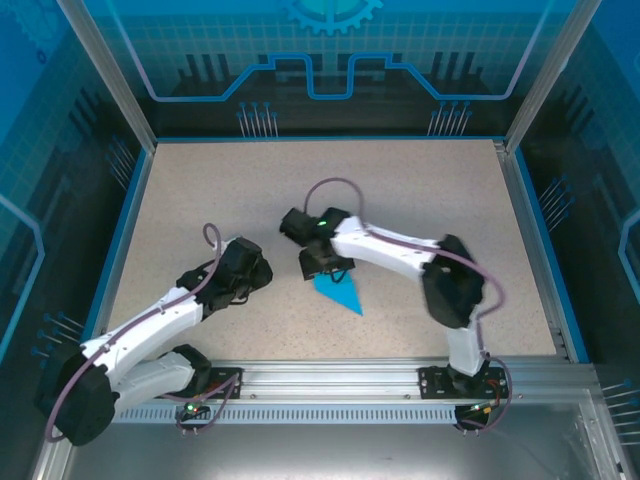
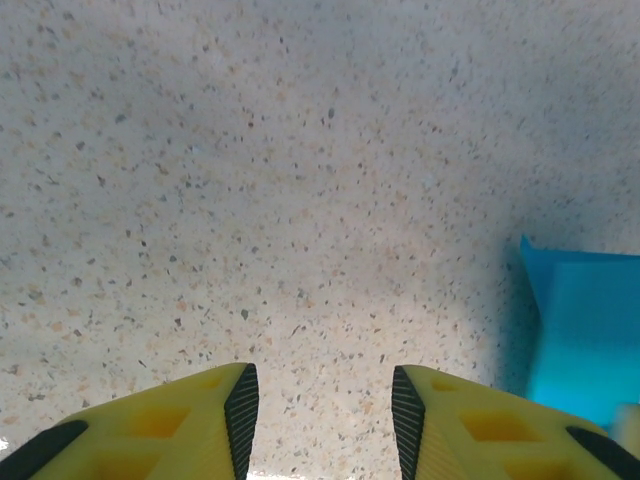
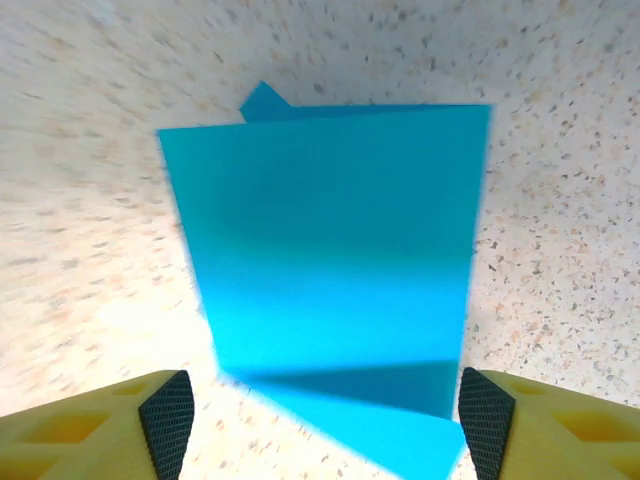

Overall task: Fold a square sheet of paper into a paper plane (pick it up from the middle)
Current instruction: Turn over the paper at the center of the table.

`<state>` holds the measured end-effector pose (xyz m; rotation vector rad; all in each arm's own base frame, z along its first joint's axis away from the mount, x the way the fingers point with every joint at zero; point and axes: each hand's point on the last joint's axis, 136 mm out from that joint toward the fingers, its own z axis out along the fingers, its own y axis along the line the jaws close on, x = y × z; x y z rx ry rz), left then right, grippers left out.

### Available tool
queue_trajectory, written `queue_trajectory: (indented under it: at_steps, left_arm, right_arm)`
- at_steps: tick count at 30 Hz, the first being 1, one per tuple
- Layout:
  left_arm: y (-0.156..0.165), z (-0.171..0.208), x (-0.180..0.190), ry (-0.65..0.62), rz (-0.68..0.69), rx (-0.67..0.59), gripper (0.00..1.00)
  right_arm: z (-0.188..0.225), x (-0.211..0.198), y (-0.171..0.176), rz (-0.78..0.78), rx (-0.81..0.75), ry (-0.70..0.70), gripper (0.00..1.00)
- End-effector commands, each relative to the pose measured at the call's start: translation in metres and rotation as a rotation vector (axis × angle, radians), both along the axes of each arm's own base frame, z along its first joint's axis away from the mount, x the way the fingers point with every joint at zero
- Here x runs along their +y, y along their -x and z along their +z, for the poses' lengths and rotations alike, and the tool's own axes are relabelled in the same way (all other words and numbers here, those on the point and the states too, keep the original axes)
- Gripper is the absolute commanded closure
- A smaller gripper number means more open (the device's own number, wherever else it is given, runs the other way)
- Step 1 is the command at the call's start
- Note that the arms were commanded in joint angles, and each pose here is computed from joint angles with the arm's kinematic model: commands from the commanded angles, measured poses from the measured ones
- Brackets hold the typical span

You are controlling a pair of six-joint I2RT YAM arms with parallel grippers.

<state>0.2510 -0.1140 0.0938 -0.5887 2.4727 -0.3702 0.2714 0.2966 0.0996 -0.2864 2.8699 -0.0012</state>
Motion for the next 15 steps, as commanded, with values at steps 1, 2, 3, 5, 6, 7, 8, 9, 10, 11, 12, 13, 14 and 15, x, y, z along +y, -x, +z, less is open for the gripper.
queue_trajectory:
  at_steps: [1,2,3,5,6,7,8,9,10,11,12,13,14,15]
  left_arm:
    - [-0.008,0.008,-0.015,0.048,-0.046,-0.006,0.57]
    - [-0.009,0.007,-0.018,0.056,-0.054,-0.001,0.57]
    - [-0.01,0.006,-0.021,0.062,-0.064,0.005,0.57]
    - [-0.012,0.005,-0.027,0.073,-0.081,0.019,0.57]
    - [-0.013,0.003,-0.03,0.078,-0.09,0.029,0.57]
    - [-0.014,0.002,-0.034,0.086,-0.102,0.037,0.57]
    - [-0.016,0.002,-0.037,0.093,-0.113,0.041,0.57]
    - [-0.017,0.001,-0.042,0.104,-0.127,0.05,0.57]
    - [-0.018,0.0,-0.046,0.116,-0.14,0.059,0.57]
    - [-0.018,-0.001,-0.05,0.125,-0.15,0.067,0.57]
    - [-0.019,-0.002,-0.054,0.135,-0.162,0.074,0.57]
    - [-0.019,-0.004,-0.057,0.143,-0.169,0.083,0.57]
    - [-0.02,-0.005,-0.059,0.15,-0.174,0.09,0.57]
    - [-0.021,-0.006,-0.062,0.159,-0.182,0.096,0.57]
  right_arm:
    - [0.008,-0.005,-0.019,-0.039,-0.006,-0.269,0.28]
    - [0.004,-0.01,-0.021,-0.051,0.017,-0.335,0.29]
    - [0.0,-0.012,-0.023,-0.054,0.049,-0.417,0.34]
    - [-0.011,-0.022,-0.029,-0.084,0.09,-0.507,0.39]
    - [-0.015,-0.023,-0.031,-0.085,0.106,-0.546,0.41]
    - [-0.018,-0.022,-0.033,-0.076,0.121,-0.584,0.42]
    - [-0.021,-0.021,-0.035,-0.069,0.133,-0.602,0.43]
    - [-0.025,-0.02,-0.035,-0.063,0.147,-0.607,0.44]
    - [-0.028,-0.017,-0.036,-0.049,0.161,-0.615,0.46]
    - [-0.031,-0.016,-0.037,-0.041,0.167,-0.613,0.48]
    - [-0.035,-0.016,-0.039,-0.045,0.172,-0.601,0.49]
    - [-0.039,-0.015,-0.04,-0.046,0.178,-0.6,0.49]
    - [-0.042,-0.015,-0.041,-0.044,0.183,-0.6,0.5]
    - [-0.046,-0.015,-0.042,-0.047,0.188,-0.593,0.52]
